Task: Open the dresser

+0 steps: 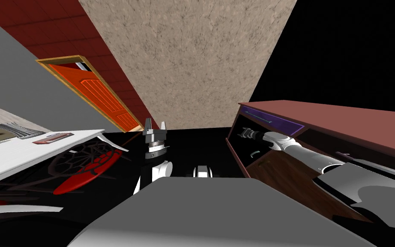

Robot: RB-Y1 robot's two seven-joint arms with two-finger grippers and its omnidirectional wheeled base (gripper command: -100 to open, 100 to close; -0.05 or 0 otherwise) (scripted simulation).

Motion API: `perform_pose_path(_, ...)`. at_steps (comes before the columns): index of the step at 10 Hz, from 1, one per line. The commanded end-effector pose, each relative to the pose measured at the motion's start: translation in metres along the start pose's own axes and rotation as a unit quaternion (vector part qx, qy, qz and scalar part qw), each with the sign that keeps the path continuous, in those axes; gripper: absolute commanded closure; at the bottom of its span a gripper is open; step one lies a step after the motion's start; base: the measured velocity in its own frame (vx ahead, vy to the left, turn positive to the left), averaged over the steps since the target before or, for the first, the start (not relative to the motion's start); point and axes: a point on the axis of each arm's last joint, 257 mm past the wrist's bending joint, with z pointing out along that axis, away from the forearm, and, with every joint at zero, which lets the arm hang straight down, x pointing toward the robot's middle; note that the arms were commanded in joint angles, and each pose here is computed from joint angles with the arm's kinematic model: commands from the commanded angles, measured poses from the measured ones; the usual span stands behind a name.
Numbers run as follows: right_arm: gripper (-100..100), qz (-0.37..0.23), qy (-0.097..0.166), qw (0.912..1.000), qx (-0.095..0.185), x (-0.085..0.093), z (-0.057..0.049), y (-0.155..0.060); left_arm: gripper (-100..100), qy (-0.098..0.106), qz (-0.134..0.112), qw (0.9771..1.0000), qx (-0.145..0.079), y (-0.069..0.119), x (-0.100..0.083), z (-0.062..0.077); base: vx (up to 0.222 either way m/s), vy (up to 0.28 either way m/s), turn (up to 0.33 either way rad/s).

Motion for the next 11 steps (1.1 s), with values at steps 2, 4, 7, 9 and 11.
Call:
perform_pose_path(2, -100, -0.053, 0.039, 0.9974, 0.031, 0.025, -0.013, -0.051, 0, 0.000, 0.000, 1.0000, 0.000, 0.000, 0.000, 0.000, -0.026, 0.016, 0.045)
perform_pose_path(4, -100, -0.079, 0.072, 0.9931, 0.049, 0.048, -0.027, -0.079, 0, 0.000, 0.000, 1.0000, 0.000, 0.000, 0.000, 0.000, -0.034, 0.022, 0.066)
perform_pose_path(7, -100, -0.129, 0.120, 0.9813, 0.077, 0.074, -0.054, -0.127, 0, 0.000, 0.000, 1.0000, 0.000, 0.000, 0.000, 0.000, -0.048, 0.024, 0.079)
perform_pose_path(9, -100, -0.128, 0.124, 0.9809, 0.078, 0.078, -0.056, -0.128, 0, 0.000, 0.000, 1.0000, 0.000, 0.000, 0.000, 0.000, -0.034, 0.018, 0.017)
perform_pose_path(11, -100, -0.149, 0.147, 0.9738, 0.090, 0.089, -0.070, -0.149, 0, 0.000, 0.000, 1.0000, 0.000, 0.000, 0.000, 0.000, -0.010, 0.008, 0.033)
